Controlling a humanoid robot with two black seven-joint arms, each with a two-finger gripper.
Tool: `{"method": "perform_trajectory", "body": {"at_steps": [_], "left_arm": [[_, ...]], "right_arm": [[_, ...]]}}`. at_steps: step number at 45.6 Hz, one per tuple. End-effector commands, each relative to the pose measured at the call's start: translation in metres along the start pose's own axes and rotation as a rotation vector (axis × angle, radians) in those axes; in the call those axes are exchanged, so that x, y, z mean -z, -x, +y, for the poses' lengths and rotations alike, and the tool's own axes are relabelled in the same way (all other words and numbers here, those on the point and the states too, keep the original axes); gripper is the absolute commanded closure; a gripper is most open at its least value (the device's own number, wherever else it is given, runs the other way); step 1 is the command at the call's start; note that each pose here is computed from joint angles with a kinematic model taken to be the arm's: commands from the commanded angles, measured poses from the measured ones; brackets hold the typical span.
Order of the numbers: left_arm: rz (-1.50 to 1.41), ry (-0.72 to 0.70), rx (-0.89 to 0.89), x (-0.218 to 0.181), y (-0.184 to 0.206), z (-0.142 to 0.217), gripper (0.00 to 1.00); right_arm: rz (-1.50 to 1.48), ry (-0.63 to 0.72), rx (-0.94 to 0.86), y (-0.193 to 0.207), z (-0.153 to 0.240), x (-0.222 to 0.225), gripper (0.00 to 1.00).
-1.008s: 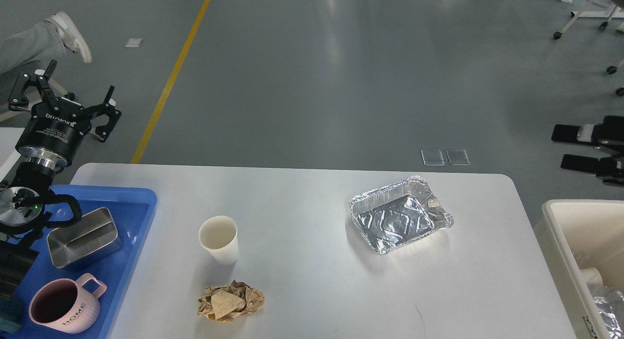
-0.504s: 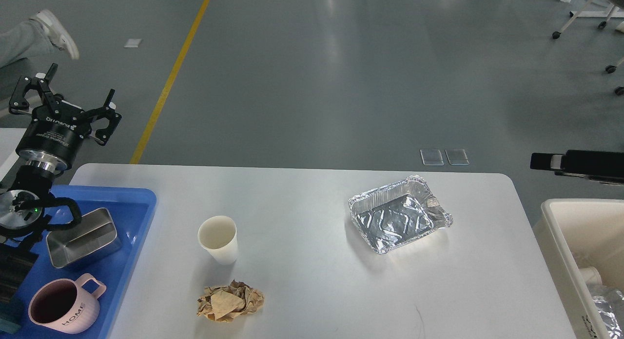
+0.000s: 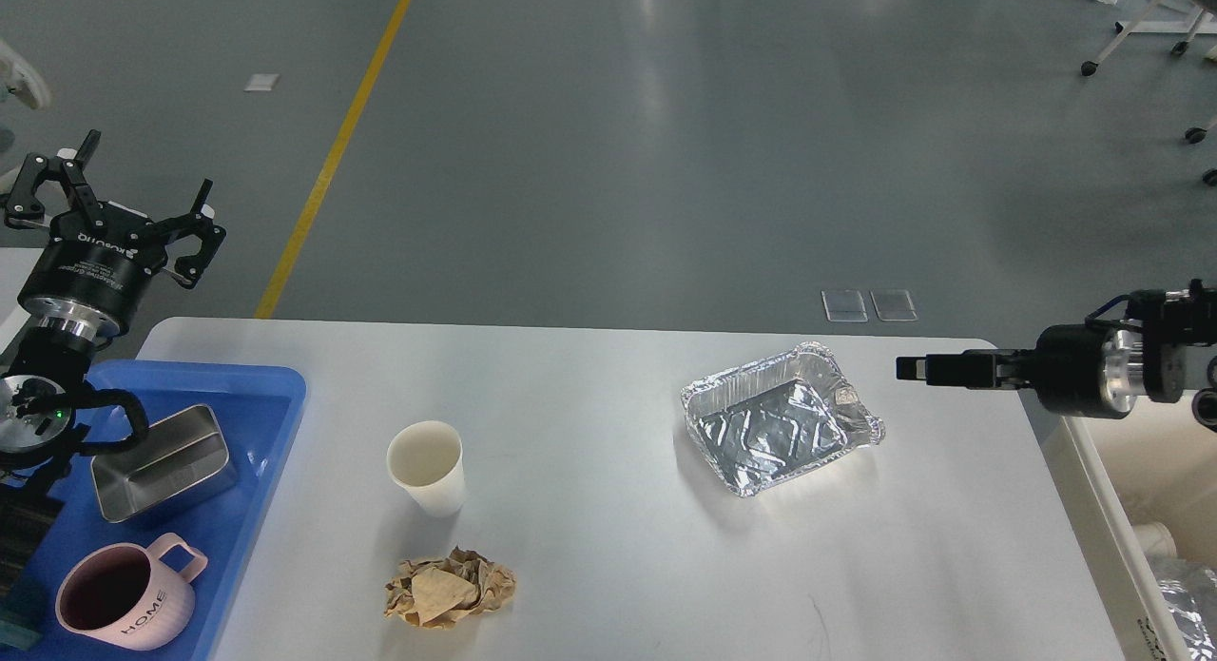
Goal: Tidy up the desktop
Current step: 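Extend the right gripper toward the foil tray's edge, then grasp the foil tray's edge with the right gripper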
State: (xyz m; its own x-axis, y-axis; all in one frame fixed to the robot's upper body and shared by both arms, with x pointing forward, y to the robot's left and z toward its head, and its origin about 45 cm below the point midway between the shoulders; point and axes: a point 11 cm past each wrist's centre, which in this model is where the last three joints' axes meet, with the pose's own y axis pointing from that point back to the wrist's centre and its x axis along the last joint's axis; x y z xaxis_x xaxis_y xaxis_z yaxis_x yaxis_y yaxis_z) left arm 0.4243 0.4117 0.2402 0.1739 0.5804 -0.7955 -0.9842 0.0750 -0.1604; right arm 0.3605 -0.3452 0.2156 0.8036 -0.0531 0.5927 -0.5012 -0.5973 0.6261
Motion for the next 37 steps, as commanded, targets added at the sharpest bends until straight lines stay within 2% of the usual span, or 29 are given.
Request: {"method": "perform_trajectory", "body": {"at_steps": [1,25,37], "left_arm": [[0.0,0.001,-0.004,0.0,-0.001,0.0,0.02],[0.001,-0.014,-0.004,0.007,0.0,0.0,0.02],[0.005,-0.018,-0.003,0.01,0.0,-0.001,0.02]], "right_arm": [[0.054,0.015,0.038,0.013,-0.035,-0.003,0.0],[0.339,0.252,0.092,0.035,-0.114,-0.05,0.0],[0.343,0.293,0.125,0.056,-0.136,-0.054,0.0]]}}
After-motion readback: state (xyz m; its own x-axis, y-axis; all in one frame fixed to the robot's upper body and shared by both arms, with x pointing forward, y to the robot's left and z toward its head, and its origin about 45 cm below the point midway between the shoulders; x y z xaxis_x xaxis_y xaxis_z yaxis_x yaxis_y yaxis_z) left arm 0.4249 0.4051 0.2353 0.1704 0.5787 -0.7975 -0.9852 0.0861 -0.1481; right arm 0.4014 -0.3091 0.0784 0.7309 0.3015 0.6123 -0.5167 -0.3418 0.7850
